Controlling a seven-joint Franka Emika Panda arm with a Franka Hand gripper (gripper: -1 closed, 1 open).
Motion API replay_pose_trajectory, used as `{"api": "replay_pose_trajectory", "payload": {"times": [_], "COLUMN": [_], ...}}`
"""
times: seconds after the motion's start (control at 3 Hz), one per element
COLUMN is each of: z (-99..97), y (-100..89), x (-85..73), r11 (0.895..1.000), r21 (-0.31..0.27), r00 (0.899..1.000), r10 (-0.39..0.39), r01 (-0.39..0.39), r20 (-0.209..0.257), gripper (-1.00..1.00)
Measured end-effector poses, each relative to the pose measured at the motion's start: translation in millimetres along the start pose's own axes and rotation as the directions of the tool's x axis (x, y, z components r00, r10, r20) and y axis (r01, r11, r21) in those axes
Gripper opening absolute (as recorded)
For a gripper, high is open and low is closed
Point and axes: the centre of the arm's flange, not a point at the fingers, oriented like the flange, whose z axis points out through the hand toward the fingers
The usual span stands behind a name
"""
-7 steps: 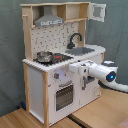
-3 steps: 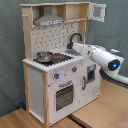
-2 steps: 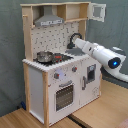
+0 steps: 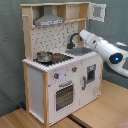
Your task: Play with the kitchen
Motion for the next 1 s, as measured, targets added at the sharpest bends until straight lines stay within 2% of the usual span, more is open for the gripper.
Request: {"api": "replay_pose_trajectory", "payload": {"times": [0.33, 0.67, 1.0], "z": [0.7, -0.4, -3.4], "y": [17.8, 34.4, 47.1], "x": [-18.7, -38.3, -56.7], "r11": [0.997, 0.989, 0.975], "r21": [-0.023, -0.051, -0.083], "r00": [0.996, 0.983, 0.962], "r10": [0.073, 0.145, 0.215], "r01": [-0.071, -0.14, -0.204], "r20": [0.057, 0.113, 0.169], "gripper": [1.0, 1.0, 1.0]}}
